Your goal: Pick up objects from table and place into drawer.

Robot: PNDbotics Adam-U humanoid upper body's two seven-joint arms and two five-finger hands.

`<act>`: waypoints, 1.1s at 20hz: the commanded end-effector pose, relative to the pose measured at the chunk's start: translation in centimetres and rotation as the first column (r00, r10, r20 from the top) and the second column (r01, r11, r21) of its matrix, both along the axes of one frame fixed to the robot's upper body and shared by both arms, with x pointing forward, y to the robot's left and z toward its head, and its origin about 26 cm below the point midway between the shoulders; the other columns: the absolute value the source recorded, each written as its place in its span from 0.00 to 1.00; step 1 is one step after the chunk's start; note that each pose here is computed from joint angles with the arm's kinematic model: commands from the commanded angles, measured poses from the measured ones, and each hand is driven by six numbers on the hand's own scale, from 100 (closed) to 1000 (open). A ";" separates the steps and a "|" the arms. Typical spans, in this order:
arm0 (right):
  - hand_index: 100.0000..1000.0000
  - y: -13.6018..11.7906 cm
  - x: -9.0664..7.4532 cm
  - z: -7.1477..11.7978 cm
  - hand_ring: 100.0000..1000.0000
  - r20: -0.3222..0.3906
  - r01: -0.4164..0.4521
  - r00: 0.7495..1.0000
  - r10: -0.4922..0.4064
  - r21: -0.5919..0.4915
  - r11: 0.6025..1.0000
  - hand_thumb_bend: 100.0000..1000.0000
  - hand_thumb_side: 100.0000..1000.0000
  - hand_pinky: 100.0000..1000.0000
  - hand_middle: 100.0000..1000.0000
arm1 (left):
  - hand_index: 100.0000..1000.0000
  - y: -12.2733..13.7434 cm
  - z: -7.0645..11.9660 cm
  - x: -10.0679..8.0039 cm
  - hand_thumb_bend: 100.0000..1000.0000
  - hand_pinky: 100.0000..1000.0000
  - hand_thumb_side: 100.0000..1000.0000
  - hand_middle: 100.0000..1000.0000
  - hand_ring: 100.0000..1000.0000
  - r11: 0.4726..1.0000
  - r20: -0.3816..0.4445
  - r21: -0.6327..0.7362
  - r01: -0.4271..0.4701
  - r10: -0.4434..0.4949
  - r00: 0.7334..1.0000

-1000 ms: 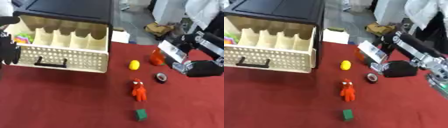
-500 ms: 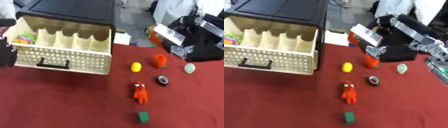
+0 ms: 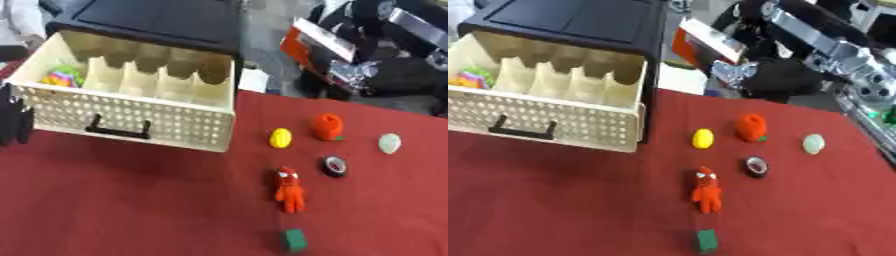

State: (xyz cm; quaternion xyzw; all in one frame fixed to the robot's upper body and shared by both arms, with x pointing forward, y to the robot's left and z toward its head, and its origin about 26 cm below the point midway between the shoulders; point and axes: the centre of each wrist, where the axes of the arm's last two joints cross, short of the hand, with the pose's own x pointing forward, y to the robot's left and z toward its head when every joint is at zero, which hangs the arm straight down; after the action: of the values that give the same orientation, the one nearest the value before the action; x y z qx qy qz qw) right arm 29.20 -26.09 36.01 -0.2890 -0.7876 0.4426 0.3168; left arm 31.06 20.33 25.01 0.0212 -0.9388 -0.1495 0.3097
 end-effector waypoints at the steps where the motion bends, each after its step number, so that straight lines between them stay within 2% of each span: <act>1: 0.51 0.3 -0.7 1.5 0.58 0.082 0.006 0.997 -0.007 0.006 1.000 0.03 0.51 0.55 0.14 | 0.73 -0.5 0.8 -0.2 0.04 0.06 1.00 0.00 0.00 0.999 0.033 0.004 0.032 -0.032 0.999; 11: 0.50 1.8 -0.9 2.5 0.58 0.164 0.010 0.986 -0.017 0.044 0.999 0.02 0.55 0.55 0.14 | 0.73 -1.6 1.2 -0.3 0.04 0.06 1.00 0.00 0.00 0.995 0.047 -0.013 0.098 -0.097 0.994; 17: 0.50 2.2 -0.9 2.8 0.58 0.189 0.028 0.981 -0.037 0.051 0.998 0.00 0.56 0.55 0.14 | 0.73 -1.9 1.4 -0.3 0.04 0.06 1.00 0.00 0.00 0.992 0.052 -0.013 0.123 -0.122 0.991; 22: 0.50 2.7 -0.2 2.7 0.58 0.193 0.034 0.980 -0.041 0.037 0.999 0.00 0.57 0.55 0.14 | 0.73 -2.4 1.6 -0.4 0.04 0.06 1.00 0.00 0.00 0.989 0.060 -0.010 0.148 -0.147 0.987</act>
State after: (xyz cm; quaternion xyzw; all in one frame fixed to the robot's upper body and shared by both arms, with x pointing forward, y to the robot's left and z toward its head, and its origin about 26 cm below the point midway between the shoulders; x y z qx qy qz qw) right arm 29.16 -23.21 38.02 -0.3252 -0.8176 0.3963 0.2620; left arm 30.97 18.22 25.92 -0.0396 -0.9445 -0.1598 0.2843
